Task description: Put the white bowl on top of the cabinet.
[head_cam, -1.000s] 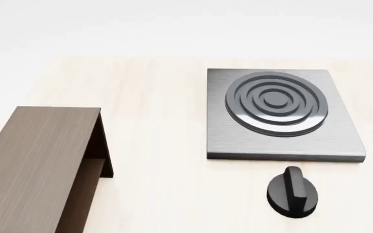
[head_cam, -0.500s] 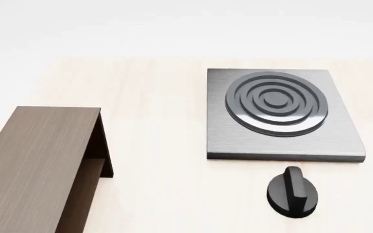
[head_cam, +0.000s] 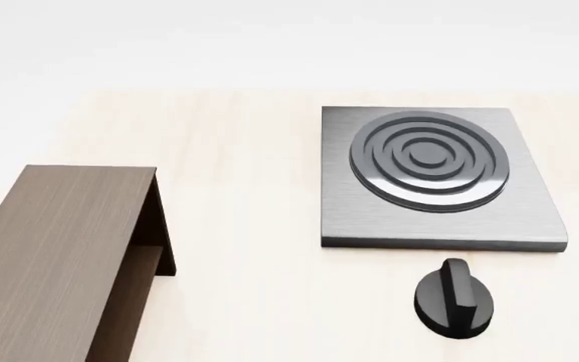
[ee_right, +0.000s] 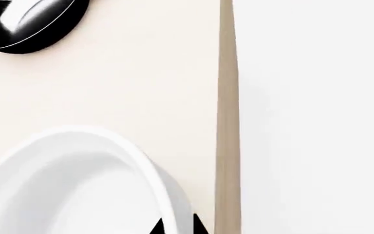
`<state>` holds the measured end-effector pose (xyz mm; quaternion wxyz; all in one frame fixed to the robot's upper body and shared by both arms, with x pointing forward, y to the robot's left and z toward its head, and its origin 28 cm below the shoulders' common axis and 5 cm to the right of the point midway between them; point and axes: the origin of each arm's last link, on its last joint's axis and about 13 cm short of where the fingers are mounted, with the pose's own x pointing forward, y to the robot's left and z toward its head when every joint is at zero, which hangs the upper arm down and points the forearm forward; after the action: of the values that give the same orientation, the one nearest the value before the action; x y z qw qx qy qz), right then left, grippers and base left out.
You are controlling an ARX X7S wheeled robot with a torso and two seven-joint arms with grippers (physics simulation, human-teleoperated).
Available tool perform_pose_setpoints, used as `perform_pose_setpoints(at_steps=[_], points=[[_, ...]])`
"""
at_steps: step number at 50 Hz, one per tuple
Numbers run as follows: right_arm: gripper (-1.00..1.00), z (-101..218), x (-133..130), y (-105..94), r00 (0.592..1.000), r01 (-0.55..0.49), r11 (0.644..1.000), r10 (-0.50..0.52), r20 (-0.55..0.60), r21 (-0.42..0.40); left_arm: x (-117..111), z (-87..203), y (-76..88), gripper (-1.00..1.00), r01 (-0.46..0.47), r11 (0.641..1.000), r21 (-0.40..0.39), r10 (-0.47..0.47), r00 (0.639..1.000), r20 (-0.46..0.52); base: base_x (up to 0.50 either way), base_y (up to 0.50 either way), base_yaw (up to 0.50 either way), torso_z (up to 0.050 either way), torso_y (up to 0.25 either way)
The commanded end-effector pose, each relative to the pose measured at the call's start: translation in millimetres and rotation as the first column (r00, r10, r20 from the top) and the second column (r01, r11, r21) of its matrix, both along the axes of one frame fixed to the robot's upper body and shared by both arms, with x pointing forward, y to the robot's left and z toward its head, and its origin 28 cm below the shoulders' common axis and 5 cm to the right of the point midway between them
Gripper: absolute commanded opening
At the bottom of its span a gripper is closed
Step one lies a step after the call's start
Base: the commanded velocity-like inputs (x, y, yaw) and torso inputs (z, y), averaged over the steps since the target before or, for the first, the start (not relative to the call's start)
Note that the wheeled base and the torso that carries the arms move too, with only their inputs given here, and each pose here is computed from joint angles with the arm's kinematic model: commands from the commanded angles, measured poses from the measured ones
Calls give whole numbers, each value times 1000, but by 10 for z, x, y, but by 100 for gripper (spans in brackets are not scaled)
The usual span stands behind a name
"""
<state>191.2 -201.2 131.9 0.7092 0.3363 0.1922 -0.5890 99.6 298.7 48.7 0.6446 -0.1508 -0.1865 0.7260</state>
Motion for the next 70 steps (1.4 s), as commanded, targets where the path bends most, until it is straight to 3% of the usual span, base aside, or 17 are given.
perform_pose_setpoints(at_steps=[1, 15, 18, 26, 36, 47, 53, 58, 66, 70], points=[[-100, 223, 16, 212, 959, -192, 978, 171, 228, 77, -4, -5, 3, 100, 20, 1000, 9, -20, 1000, 4, 0, 0, 0, 0, 0], [-100, 616, -121, 336, 869, -300, 953, 256, 423, 40, 3, -11, 2, 100, 22, 1000, 6, -22, 1000, 3, 0, 0, 0, 0, 0], [-100, 728, -132, 366, 828, -340, 940, 296, 477, 8, 6, -11, 1, 100, 23, 1000, 5, -23, 1000, 3, 0, 0, 0, 0, 0], [-100, 913, -167, 390, 783, -358, 933, 318, 534, -31, 8, -10, 0, 100, 25, 1000, 4, -25, 1000, 3, 0, 0, 0, 0, 2], [-100, 1057, -160, 343, 766, -341, 938, 312, 561, -56, 6, -5, 1, 100, 23, 1000, 5, -23, 1000, 3, 0, 0, 0, 0, 0], [-100, 1186, -6, 438, 745, -394, 913, 383, 546, -103, 13, -12, -1, 100, 24, 1000, 4, -24, 1000, 1, 0, 0, 0, 0, 1], [-100, 1420, 193, 575, 691, -491, 849, 517, 505, -197, 35, -21, -9, 100, 29, 1000, 4, -29, 1000, -3, 0, 0, 0, 0, 2], [-100, 1611, 387, 693, 674, -528, 816, 571, 469, -236, 21, -20, -4, 100, 26, 1000, 0, -26, 1000, 0, 0, 0, 0, 0, 2], [-100, 1882, 549, 800, 645, -550, 793, 602, 471, -261, 13, -15, -1, 100, 25, 1000, -2, -25, 1000, 7, 0, 0, 0, 0, 0], [-100, 1970, 661, 892, 635, -573, 762, 645, 425, -302, 14, -15, -2, 100, 25, 1000, -2, -25, 1000, 7, 0, 0, 0, 0, 3]])
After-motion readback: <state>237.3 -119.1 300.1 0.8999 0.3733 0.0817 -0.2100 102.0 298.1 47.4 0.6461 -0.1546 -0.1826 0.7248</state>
